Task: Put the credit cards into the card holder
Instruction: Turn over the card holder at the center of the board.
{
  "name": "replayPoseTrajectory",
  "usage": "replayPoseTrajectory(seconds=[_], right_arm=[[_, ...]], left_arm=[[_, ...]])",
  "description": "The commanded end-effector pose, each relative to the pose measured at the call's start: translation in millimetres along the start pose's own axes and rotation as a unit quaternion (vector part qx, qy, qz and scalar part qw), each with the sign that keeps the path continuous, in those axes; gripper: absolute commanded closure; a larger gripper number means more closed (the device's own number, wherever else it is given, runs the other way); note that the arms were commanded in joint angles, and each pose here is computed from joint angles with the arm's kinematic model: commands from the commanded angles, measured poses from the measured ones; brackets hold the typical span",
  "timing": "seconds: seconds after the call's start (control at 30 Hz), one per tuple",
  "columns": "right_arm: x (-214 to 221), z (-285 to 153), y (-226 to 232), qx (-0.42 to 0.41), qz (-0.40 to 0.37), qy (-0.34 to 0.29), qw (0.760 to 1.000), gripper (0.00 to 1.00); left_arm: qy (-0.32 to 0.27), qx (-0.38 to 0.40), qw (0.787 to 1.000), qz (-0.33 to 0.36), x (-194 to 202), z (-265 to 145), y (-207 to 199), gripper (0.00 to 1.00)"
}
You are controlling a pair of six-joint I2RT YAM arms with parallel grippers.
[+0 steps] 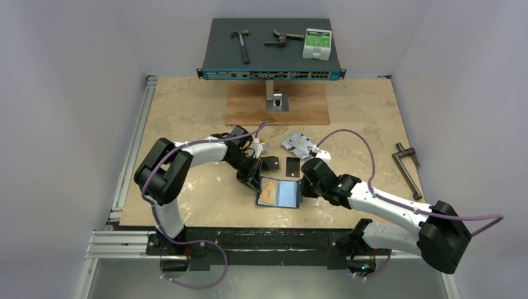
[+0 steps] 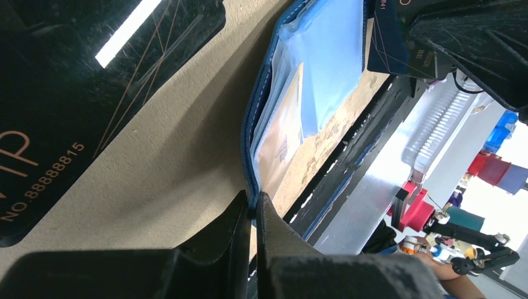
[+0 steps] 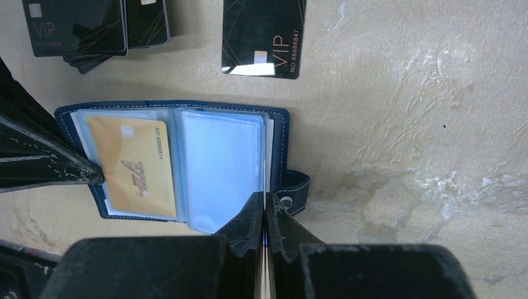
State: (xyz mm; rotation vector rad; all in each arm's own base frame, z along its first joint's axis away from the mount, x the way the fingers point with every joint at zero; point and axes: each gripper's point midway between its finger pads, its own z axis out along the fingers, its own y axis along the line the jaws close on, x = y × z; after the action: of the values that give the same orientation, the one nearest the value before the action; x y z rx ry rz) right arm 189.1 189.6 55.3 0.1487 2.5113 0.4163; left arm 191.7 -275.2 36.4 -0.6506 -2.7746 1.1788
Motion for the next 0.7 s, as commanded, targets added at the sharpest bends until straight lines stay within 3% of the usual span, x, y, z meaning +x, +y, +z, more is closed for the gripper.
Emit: replayPoseTrajectory(seconds=[0.0,0.67], right_arm=[[-12,2,10,-0.015,0.014,-0.024,1.000,1.00],[0,10,2,-0.015,0.042,-0.022,0.999,1.00]], left_arm=[[-0.019,-0.004,0.999,0.031,-15,-8,-5,0.94],[-0.019,-0.004,0.999,0.031,-15,-7,-5,0.96]])
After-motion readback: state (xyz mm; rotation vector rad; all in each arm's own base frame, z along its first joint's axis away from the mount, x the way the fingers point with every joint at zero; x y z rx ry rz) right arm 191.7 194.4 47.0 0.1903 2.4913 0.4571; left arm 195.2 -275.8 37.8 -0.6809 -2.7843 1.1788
